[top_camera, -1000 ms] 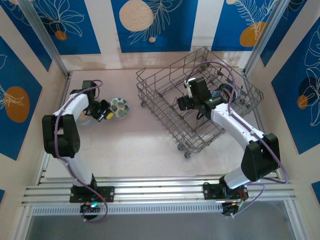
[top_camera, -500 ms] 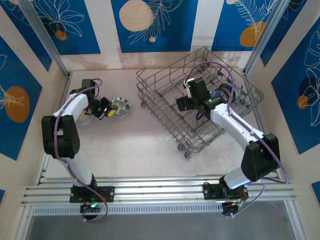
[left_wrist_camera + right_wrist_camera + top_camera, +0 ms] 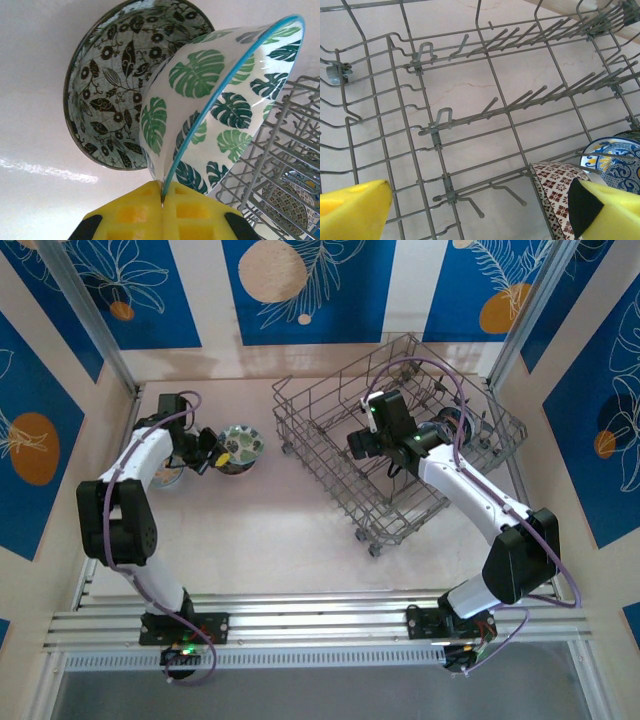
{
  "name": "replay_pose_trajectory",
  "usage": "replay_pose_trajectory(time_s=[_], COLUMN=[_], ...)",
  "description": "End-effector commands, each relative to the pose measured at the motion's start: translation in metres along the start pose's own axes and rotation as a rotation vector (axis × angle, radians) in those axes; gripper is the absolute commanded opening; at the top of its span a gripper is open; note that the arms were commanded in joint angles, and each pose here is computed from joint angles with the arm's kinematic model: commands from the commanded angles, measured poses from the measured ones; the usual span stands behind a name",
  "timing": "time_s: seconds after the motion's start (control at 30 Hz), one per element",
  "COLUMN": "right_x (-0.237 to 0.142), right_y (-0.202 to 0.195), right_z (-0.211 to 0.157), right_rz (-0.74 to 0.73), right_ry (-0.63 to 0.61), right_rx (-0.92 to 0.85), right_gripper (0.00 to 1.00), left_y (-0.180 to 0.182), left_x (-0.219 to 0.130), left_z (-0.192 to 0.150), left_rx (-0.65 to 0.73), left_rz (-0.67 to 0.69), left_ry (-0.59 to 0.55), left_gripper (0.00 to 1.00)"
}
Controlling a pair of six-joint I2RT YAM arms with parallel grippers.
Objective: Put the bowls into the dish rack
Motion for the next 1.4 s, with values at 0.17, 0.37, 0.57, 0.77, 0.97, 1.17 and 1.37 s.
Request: replay_pose_trajectory(time_s=[0.17,0.37,0.57,0.77,0.97,1.17,1.37], right_x=[-0.032,-0.045,-0.054,-0.067,-0.072,-0.066,-0.047], right_y=[0.006,0.029,0.061,0.096,0.14,0.185,0.215], right_z=[0.028,0.045,0.056,0.062,0.068,0.064,0.05], right_rz=[0.079,0.249,0.311,0.411,0.567,0.629,0.603], right_ry=[-0.057,-0.04,-0.033,-0.027,0.052,0.173,0.281], right_rx=[0.036,0.056,0.001,-0.024,0.046,0.119,0.151], right_gripper=[0.92,0.91,0.89,0.89,0.84,0.83,0.83], left_y=[-0.013,-0.014,-0.007,-0.003,0.004,0.014,0.026], left_x=[-0.028,-0.043,-0.041,-0.045,-0.048,-0.052,-0.057], left_z=[-0.012,-0.019,-0.024,-0.029,-0.037,-0.044,-0.05], left_rx=[0.076,0.117,0.125,0.144,0.158,0.166,0.163], left_rz=[-0.124,-0.146,-0.15,-0.17,-0.176,-0.186,-0.19], left_ry=[-0.008,-0.028,-0.002,0.012,0.03,0.042,0.053], left_gripper=[0.0,0.0,0.0,0.0,0.0,0.0,0.0])
Point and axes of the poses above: each hand's point on the last joint's axis, 136 mm out from that joint toward the fingers, its own x axis out along the fingers, its own y axis along the line the jaws close on, z = x × y, the point moved 8 cm from there along -x, back along the fingers, and after that the axes turned 1 degree about -x, right-handed, at the moved point
